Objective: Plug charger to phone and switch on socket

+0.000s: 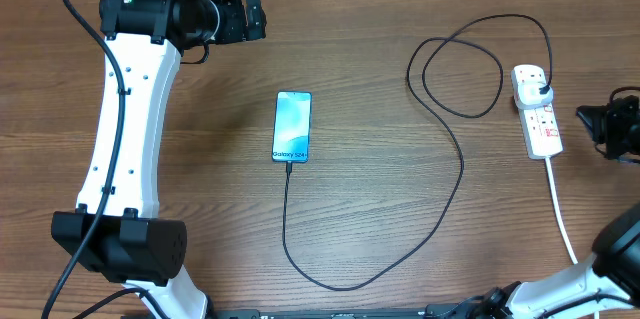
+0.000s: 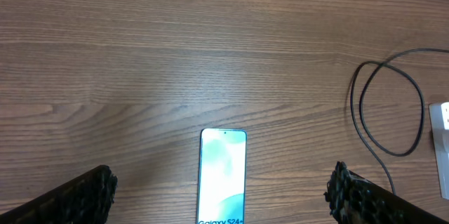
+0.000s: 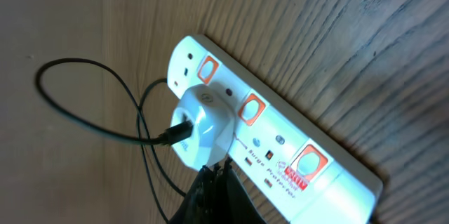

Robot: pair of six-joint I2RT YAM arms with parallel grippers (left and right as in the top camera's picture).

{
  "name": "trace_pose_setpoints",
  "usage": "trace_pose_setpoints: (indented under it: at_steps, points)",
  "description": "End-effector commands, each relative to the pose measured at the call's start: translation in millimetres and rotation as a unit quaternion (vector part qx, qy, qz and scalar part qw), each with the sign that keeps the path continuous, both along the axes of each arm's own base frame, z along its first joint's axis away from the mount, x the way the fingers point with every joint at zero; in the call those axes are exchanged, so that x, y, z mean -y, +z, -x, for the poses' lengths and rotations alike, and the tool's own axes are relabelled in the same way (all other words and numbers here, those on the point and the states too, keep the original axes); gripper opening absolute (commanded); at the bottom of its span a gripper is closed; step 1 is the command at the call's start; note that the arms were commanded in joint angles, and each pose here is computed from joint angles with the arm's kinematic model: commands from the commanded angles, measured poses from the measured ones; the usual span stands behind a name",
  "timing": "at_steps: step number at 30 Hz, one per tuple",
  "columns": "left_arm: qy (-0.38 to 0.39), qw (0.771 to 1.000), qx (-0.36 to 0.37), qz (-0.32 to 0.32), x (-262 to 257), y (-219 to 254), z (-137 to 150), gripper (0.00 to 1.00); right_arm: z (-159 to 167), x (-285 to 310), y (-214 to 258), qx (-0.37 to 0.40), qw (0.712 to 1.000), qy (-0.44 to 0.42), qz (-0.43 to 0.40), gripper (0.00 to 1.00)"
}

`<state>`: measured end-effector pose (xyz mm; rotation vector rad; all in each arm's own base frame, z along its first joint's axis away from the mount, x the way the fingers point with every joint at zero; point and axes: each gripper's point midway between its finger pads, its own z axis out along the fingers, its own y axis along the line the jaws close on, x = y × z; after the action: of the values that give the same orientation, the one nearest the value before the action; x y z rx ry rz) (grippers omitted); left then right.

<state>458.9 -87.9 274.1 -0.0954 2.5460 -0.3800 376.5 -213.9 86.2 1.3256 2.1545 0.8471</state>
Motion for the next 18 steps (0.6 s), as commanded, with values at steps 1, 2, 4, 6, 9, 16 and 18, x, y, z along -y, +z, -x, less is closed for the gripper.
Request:
trace_pose_setpoints:
  at_steps: [1,2,4,6,9,16,18]
  points:
    - [0.003,1.0,-0.006,-0.004,-1,-5,-1,0.99,-9,-1,-2,0.018,1.0,0.007,-0.021,0.04]
    - [0.003,1.0,-0.006,-0.004,-1,-5,-1,1.0,-11,-1,-7,0.016,1.0,0.006,-0.026,0.04]
    - [0.003,1.0,-0.006,-0.004,-1,-5,-1,1.0,-14,-2,-16,0.014,0.999,0.005,-0.034,0.04]
    - [0.003,1.0,-0.006,-0.004,-1,-5,-1,1.0,-18,-3,-24,0.014,0.999,0.006,-0.043,0.04]
    - [0.003,1.0,-0.006,-0.004,-1,-5,-1,1.0,-23,-5,-37,0.007,0.998,0.003,-0.055,0.04]
    - [0.003,1.0,-0.006,-0.004,-1,-5,-1,1.0,-29,-8,-53,0.006,0.998,0.009,-0.056,0.04]
    - [0.003,1.0,-0.006,-0.004,-1,-5,-1,1.0,-31,-8,-54,0.009,0.998,0.011,-0.053,0.04]
